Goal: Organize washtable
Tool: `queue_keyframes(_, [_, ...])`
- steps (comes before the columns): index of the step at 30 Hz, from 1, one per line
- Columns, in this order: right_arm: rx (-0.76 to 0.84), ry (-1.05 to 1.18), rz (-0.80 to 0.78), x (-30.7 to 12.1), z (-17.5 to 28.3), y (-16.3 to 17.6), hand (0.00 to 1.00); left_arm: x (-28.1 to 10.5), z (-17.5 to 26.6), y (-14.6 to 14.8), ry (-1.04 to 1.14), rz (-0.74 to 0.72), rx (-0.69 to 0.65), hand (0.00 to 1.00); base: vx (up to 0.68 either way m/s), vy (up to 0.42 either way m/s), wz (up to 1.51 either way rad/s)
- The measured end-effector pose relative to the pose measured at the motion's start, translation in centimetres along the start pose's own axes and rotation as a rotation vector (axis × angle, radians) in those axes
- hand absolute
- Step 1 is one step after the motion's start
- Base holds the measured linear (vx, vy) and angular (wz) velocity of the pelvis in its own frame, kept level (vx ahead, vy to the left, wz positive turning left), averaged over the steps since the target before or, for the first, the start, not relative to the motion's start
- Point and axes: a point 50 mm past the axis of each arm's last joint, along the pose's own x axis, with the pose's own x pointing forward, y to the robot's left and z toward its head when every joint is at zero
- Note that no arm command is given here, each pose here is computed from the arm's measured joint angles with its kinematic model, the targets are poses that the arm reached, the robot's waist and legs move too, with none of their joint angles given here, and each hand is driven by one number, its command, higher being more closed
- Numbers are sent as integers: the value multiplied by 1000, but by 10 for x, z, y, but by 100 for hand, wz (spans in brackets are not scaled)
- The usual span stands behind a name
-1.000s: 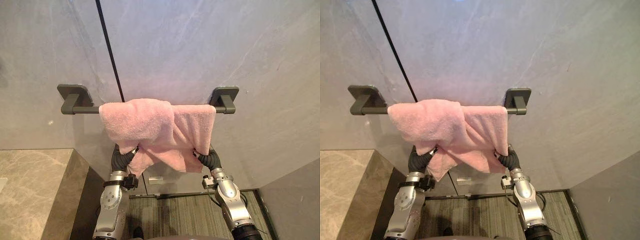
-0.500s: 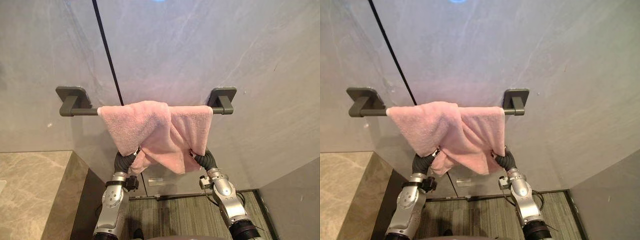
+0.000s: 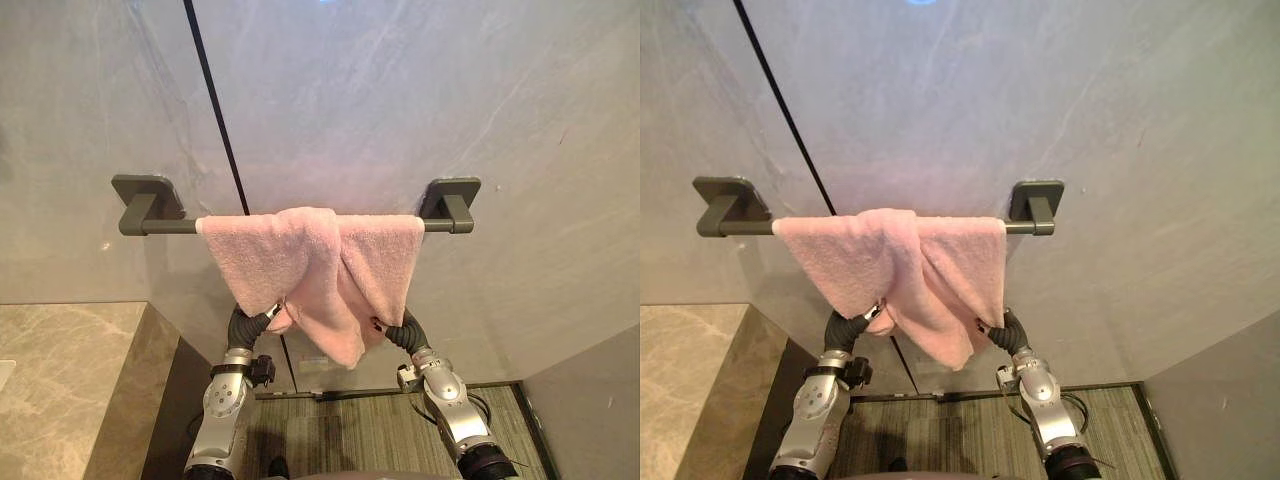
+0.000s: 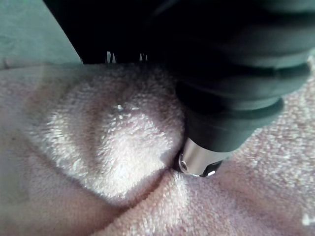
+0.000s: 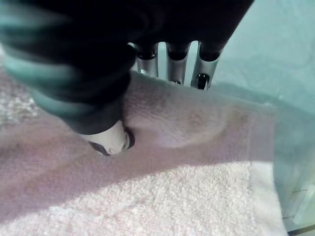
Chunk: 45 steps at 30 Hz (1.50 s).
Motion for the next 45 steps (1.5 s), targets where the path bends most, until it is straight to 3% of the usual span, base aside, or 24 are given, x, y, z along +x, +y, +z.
queue_keyframes(9, [4,149,-52,-17,-31,-6,0,-27,-37,14,216,75,20,0,0,0,0])
queue_keyframes(21, [83,185,-180,-37,-44,-24,0,-37,-41,28,240,153,-56,0,0,0,0])
queue_keyframes(27, [181,179,-374,-58,-48,-56,0,-51,-42,55,250,285,-87,0,0,0,-2])
queue_keyframes(36, [189,19,-775,-102,-20,-131,0,-60,24,107,-71,565,-96,0,-15,0,0])
queue_keyframes(45, [66,-492,-873,-115,88,-151,0,-65,124,92,-563,501,-47,0,-7,0,0])
